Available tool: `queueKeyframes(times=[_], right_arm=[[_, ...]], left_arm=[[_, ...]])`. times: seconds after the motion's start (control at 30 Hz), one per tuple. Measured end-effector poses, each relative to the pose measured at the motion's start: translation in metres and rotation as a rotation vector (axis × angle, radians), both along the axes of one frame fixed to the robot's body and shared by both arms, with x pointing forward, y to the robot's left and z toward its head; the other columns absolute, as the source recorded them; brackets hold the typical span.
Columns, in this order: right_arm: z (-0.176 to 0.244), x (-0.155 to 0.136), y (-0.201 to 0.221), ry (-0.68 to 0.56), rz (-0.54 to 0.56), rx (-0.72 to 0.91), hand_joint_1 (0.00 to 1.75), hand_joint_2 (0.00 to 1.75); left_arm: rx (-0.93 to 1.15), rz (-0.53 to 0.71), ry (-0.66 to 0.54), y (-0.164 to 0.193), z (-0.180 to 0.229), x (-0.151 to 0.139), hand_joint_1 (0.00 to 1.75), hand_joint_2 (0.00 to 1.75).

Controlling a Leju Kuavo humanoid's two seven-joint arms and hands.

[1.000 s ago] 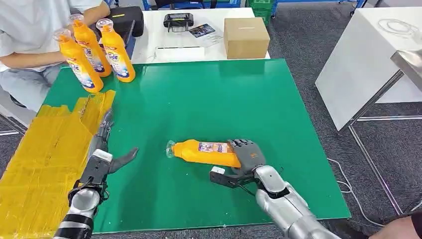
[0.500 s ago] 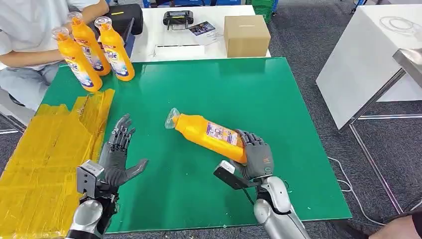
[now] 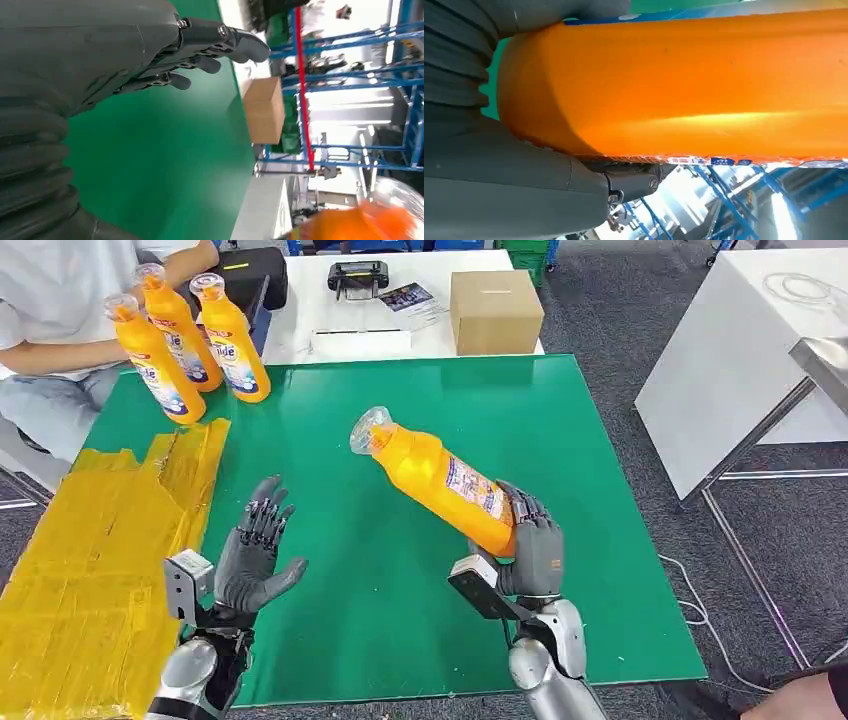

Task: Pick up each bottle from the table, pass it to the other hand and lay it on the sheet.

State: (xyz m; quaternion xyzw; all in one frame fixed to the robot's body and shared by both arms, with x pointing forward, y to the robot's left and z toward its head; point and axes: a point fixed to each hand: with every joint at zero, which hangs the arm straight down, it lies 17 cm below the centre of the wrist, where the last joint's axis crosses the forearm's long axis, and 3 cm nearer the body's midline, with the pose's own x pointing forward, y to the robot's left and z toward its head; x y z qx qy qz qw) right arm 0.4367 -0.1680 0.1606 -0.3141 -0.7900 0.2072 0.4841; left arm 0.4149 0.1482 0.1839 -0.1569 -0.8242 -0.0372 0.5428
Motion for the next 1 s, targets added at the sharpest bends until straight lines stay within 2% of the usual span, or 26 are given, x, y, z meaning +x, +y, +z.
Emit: queueKeyframes(times=[0.17,0.37,0.57,0.63,1.0], right_arm=[[0.007,-0.002,0.016,-0.011,0.026,0.044,1.75,1.75],[0.002,-0.007,0.069,0.027,0.146,0.054,1.75,1.75],[-0.022,-0.021,0.143,0.178,0.420,0.152,1.75,1.75],[-0.025,-0.025,0.154,0.203,0.458,0.170,1.75,1.75],[-0.036,-0.030,0.182,0.265,0.556,0.178,1.75,1.75]], left_arm=[[-0.016,-0.048,0.026,-0.017,0.001,0.007,0.00,1.75],[-0.023,-0.094,0.009,-0.036,0.012,0.009,0.00,1.75],[-0.028,-0.128,0.003,-0.048,0.018,0.011,0.00,1.75],[-0.030,-0.135,0.003,-0.051,0.018,0.011,0.00,1.75],[-0.039,-0.152,0.001,-0.056,0.018,0.010,0.00,1.75]])
